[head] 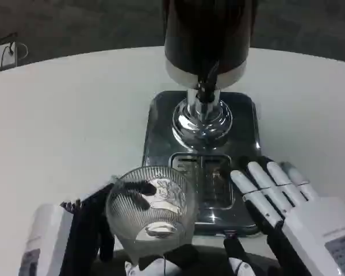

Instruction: Grasp the cup under the faucet to collect the drink, then remove the cup.

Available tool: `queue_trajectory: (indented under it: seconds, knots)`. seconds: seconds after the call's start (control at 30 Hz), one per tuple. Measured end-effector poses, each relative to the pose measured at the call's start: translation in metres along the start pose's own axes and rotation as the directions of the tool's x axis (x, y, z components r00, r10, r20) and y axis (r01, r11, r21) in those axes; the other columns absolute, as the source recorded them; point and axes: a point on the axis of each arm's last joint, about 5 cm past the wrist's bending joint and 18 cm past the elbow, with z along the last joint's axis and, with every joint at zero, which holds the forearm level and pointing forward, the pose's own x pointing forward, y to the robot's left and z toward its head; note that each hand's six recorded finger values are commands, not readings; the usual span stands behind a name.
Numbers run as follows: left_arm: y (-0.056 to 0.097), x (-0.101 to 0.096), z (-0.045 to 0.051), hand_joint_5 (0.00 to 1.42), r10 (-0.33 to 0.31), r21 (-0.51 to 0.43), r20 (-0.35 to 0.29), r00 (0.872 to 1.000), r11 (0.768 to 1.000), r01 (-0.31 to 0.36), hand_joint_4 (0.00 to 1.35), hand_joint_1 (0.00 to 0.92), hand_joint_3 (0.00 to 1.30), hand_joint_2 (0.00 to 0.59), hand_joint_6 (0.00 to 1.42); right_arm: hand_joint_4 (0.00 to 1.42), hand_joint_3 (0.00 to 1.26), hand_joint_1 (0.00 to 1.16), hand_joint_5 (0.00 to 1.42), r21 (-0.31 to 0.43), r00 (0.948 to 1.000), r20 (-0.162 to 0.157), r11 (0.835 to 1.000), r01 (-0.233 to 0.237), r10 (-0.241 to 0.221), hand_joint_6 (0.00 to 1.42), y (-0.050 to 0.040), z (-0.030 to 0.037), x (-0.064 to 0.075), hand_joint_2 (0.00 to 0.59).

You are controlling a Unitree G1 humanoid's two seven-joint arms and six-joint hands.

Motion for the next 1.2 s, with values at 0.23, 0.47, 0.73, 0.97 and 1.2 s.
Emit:
queue_trajectory:
  seconds: [0.23,0.47,0.73,0.97,1.2]
  knots:
    - [-0.001,0.001,0.0001,1.28,-0.001,-0.003,-0.001,1.0,1.0,0.001,1.13,0.626,1.01,0.0,1.42,0.0,0.08,0.16,0.0,0.002,1.0,-0.006,1.0,-0.001,0.001,0.03,0.0004,-0.0003,0.0,0.533]
    - [-0.001,0.001,0.0005,1.28,0.003,-0.005,-0.003,1.0,1.0,-0.003,1.13,0.626,1.01,0.0,1.42,0.0,0.08,0.16,0.0,0.003,1.0,-0.009,1.0,-0.003,0.003,0.03,0.0011,-0.0008,0.0,0.533]
    - [-0.003,0.002,-0.0007,1.28,0.004,-0.009,-0.01,1.0,1.0,-0.004,1.13,0.626,1.01,0.0,1.42,0.0,0.08,0.16,0.0,0.005,0.9999,-0.013,1.0,-0.004,0.004,0.03,0.0016,-0.001,0.0,0.533]
    - [-0.009,0.009,-0.0047,1.28,0.013,0.001,-0.034,0.999,1.0,-0.013,1.12,0.626,1.01,0.0,1.42,0.0,0.08,0.16,0.0,0.005,0.9997,-0.024,1.0,-0.005,0.005,0.03,0.0017,-0.0016,0.0,0.533]
    - [-0.02,0.027,-0.0144,1.28,0.055,0.024,-0.048,0.997,0.998,-0.054,1.12,0.626,1.01,0.0,1.42,0.0,0.08,0.16,0.0,0.005,0.9992,-0.037,1.0,-0.016,0.016,0.03,0.0019,-0.002,-0.003,0.533]
